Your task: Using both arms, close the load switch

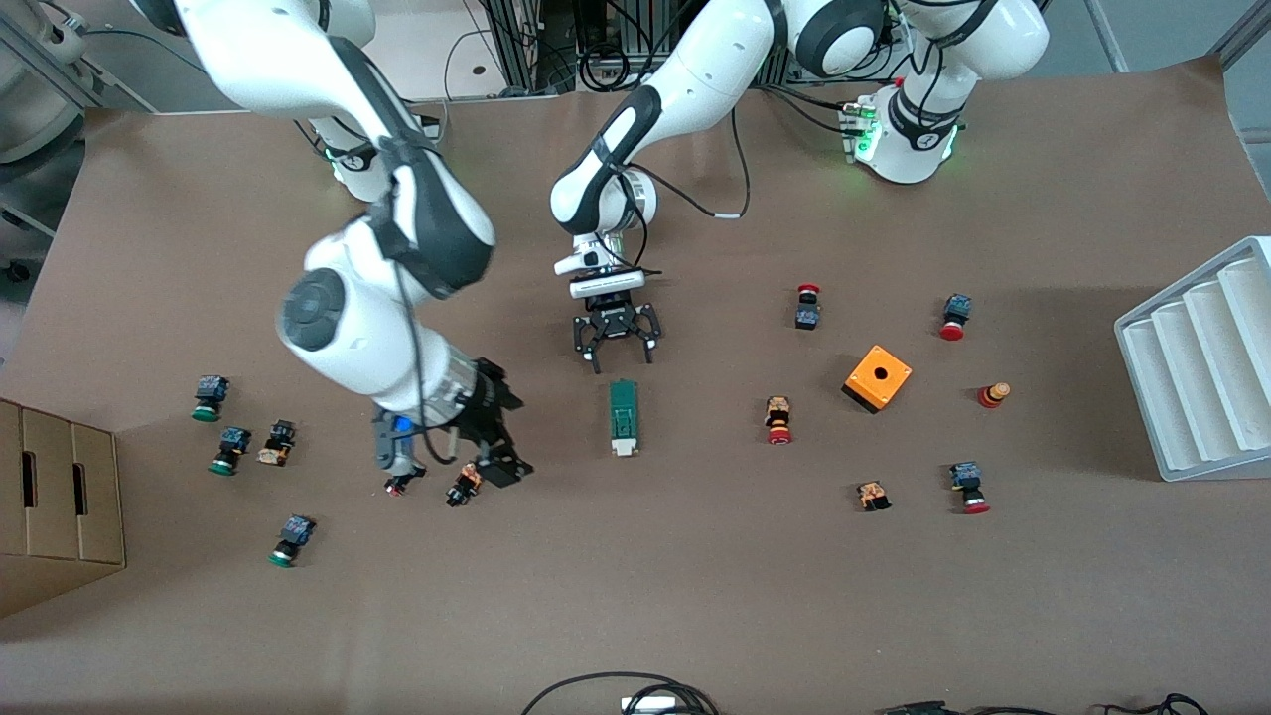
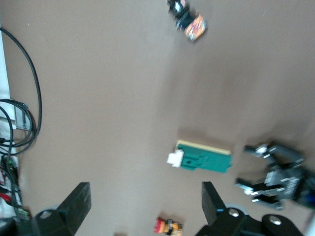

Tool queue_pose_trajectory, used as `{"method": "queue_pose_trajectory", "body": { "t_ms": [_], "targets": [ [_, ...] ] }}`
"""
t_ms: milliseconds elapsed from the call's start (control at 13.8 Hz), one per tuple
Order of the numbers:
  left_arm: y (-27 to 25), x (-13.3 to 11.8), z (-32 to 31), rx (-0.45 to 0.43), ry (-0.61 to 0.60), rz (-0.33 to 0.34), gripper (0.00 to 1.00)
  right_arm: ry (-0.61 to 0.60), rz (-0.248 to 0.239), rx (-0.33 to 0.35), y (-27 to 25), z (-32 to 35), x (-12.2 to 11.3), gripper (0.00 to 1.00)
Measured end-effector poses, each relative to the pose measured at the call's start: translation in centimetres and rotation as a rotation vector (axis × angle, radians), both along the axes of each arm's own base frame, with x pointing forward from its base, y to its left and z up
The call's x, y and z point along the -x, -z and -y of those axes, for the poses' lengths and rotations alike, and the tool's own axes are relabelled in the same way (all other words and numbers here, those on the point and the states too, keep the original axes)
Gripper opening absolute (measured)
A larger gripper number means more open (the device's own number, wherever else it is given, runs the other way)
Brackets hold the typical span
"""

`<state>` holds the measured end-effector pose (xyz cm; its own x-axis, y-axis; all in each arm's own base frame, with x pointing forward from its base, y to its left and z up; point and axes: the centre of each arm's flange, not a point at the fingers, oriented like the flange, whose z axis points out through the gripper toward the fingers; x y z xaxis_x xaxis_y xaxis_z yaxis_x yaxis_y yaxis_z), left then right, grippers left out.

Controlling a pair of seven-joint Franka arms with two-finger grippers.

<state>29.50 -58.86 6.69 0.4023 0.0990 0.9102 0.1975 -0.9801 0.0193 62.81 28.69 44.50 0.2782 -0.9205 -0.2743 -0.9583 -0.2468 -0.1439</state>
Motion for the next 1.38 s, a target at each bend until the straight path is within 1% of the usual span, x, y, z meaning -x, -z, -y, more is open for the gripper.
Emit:
{"method": "queue_pose_trajectory", "body": {
  "t_ms": [218, 364, 509, 727, 873, 1091, 1164, 1309, 1382],
  "targets": [
    [-0.1, -0.1, 0.0, -0.007, 0.001, -0.004, 1.0, -0.159, -0.026, 0.001, -4.1, 6.5, 0.6, 1.0],
    [-0.2, -0.2, 0.2, -0.018, -0.003, -0.015, 1.0, -0.275, -0.026, -0.004, -6.7, 11.1, 1.2, 1.0],
    [-0.4, -0.3, 0.3, -0.037, -0.001, -0.027, 1.0, -0.389, 0.003, -0.016, -9.2, 16.7, 2.0, 1.0],
    [-0.6, -0.4, 0.5, -0.062, 0.003, -0.036, 1.0, -0.551, 0.073, -0.007, -11.4, 24.1, 4.3, 1.0],
    [-0.9, -0.7, 0.6, -0.079, -0.003, -0.05, 1.0, -0.66, 0.093, 0.038, -12.3, 27.4, 6.3, 1.0],
    [-2.1, -3.3, 0.0, -0.093, -0.037, -0.064, 1.0, -0.855, 0.131, 0.159, -14.0, 30.5, 8.3, 1.0],
    [-2.7, -4.0, 0.0, -0.084, -0.051, -0.072, 1.0, -0.916, 0.145, 0.185, -14.6, 31.6, 8.8, 1.0],
    [-4.5, -5.0, 0.2, -0.054, -0.077, -0.078, 1.0, -1.004, 0.18, 0.211, -15.1, 33.9, 9.3, 1.0],
    [-5.8, -5.9, 0.5, -0.028, -0.095, -0.077, 1.0, -1.028, 0.197, 0.221, -15.3, 34.9, 9.3, 1.0]
  ]
}}
